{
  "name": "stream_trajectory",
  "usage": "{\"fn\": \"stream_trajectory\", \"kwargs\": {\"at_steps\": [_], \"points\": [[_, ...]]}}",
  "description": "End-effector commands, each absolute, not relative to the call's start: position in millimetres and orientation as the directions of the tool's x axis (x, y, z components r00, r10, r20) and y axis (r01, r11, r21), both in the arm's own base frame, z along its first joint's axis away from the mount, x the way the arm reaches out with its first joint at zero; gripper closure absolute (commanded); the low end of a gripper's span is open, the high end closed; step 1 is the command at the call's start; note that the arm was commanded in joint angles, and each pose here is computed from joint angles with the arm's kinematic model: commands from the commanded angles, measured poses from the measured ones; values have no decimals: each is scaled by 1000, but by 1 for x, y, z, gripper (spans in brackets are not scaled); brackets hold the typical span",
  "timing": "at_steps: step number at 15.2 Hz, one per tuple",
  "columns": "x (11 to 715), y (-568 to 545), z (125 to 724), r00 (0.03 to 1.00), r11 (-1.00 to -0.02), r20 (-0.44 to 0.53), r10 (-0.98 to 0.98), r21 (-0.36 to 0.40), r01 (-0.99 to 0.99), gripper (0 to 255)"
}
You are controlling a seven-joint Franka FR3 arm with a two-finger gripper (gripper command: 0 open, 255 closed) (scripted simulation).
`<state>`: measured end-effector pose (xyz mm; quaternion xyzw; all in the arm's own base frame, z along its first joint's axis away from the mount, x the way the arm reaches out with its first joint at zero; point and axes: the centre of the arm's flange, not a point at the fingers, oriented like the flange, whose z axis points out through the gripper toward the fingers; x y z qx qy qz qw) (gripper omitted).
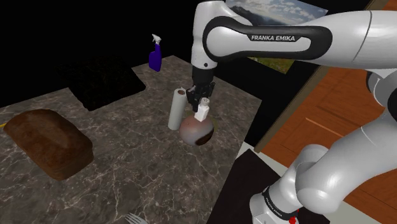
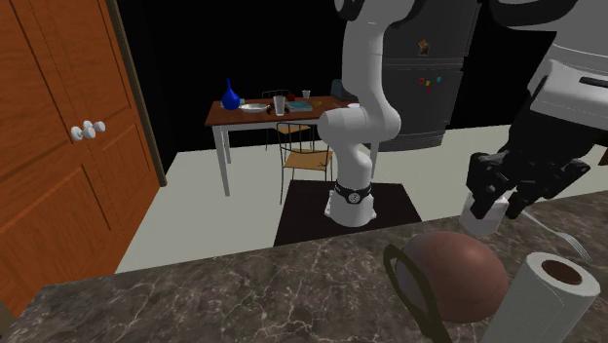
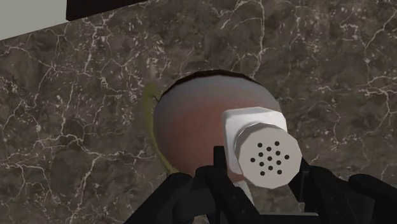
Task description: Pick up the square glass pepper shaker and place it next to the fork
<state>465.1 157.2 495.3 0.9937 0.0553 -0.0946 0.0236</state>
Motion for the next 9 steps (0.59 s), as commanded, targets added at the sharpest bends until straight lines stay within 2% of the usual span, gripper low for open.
{"fn": "stream_trajectory", "kwargs": {"at_steps": [1,9], "points": [[456,181,495,976,-993,-191,103,37,112,255],[421,280,496,976,-993,-191,103,37,112,255]]}}
